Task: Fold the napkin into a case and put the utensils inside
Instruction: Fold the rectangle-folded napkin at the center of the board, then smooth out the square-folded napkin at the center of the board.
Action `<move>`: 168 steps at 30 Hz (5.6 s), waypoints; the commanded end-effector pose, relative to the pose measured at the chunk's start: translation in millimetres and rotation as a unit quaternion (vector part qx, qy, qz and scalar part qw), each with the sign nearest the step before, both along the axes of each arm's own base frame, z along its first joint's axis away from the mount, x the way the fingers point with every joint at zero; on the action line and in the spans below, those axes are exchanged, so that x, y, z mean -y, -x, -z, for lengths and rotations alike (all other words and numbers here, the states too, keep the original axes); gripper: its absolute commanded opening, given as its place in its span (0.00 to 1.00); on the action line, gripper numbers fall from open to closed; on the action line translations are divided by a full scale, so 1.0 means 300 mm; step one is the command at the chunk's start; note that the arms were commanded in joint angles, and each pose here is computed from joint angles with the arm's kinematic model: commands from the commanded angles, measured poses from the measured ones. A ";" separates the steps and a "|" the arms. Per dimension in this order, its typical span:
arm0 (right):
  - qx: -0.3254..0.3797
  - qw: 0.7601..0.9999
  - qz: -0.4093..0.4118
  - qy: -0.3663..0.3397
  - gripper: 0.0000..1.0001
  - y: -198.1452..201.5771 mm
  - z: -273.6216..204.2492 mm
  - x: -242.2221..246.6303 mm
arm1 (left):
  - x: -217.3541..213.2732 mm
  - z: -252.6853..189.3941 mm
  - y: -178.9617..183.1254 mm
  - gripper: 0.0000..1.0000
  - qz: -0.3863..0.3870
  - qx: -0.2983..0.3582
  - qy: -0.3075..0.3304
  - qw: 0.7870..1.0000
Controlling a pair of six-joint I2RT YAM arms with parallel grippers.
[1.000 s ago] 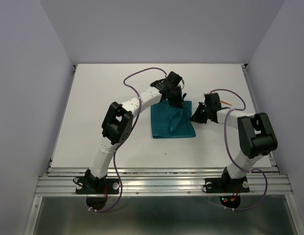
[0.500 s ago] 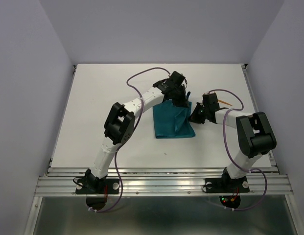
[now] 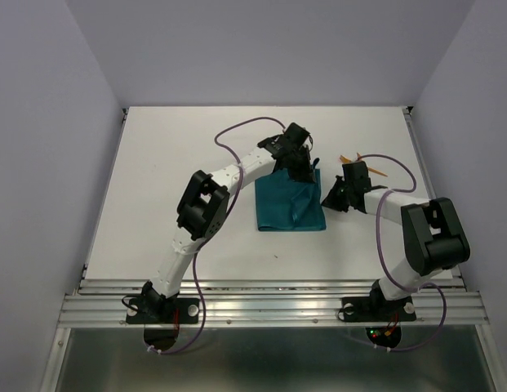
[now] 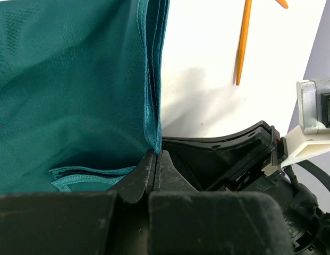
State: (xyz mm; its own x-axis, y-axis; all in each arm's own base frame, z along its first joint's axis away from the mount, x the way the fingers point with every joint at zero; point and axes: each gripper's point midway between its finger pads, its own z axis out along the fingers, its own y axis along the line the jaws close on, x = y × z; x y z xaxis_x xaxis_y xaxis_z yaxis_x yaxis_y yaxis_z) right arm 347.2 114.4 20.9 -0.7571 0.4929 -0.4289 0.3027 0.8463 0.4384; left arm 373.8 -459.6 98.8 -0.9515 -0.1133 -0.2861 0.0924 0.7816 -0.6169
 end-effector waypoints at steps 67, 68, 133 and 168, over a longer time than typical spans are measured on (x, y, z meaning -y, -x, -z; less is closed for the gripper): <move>0.055 0.996 -0.030 0.064 0.19 -0.018 -0.250 0.016 | -0.367 -0.032 0.038 0.45 -0.017 0.027 -0.010 0.999; 0.049 0.996 -0.042 0.065 0.20 -0.026 -0.237 -0.014 | -0.370 -0.007 0.046 0.44 -0.014 0.020 -0.013 1.000; -0.042 0.991 -0.054 0.116 0.21 0.149 -0.063 -0.097 | -0.597 0.208 0.351 0.33 0.053 -0.035 -0.072 0.995; -0.044 0.990 -0.035 0.126 0.18 0.240 -0.047 -0.032 | -0.593 0.285 0.473 0.22 0.099 -0.068 -0.090 0.989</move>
State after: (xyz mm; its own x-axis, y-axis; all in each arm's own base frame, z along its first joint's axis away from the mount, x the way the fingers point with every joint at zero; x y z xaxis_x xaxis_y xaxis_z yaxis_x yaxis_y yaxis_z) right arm 264.2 124.3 21.5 -0.8600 0.3040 -0.4099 0.2607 0.9522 0.1593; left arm 237.6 -289.1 21.9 -0.9834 0.0930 -0.1557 0.1616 0.8393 -0.5191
